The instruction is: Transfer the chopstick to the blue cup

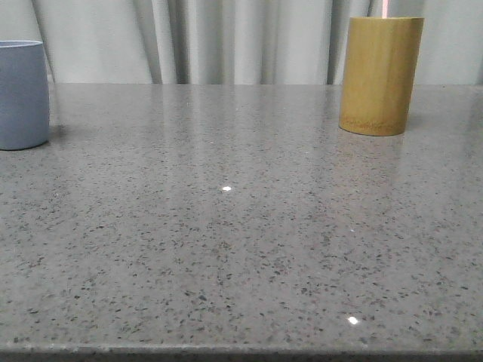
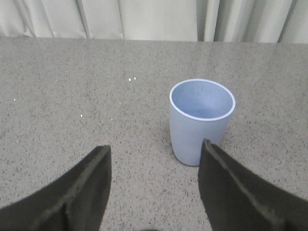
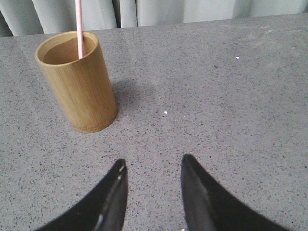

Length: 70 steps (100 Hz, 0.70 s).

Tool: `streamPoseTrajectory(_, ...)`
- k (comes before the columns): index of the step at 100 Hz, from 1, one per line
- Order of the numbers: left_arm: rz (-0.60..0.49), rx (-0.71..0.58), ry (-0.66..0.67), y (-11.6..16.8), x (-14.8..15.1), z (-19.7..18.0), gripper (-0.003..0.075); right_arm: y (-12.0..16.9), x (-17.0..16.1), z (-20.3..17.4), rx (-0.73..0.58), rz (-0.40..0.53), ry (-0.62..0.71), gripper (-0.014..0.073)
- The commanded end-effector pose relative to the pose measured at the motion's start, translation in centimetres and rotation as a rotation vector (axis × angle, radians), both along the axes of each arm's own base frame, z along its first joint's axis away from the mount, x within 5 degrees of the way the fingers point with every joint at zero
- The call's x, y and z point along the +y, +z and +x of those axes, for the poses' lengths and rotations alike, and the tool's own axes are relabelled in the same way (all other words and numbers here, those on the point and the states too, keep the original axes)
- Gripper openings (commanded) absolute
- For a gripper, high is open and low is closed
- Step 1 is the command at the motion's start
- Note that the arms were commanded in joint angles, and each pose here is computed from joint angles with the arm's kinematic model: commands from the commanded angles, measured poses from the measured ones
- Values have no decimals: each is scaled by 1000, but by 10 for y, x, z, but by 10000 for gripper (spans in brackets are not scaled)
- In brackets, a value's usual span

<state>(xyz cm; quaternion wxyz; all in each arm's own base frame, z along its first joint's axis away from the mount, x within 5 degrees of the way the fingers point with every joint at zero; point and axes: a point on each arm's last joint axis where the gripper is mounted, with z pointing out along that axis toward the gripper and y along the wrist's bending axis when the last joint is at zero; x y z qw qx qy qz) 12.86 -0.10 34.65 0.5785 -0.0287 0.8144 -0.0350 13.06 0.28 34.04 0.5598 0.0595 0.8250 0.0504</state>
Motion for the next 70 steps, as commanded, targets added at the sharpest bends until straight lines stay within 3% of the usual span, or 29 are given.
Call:
streamPoseTrajectory(1,-18,-122,11,22,1,6,410,20,0,2,-122,-10,6,298)
streamPoseTrajectory(34,-29,125,-18,44,-1,63,433,22,0,3,-150,-10,6,298)
streamPoseTrajectory(70,-42,303,-69,61,-3,138,433,22,0,3,-152,-10,6,298)
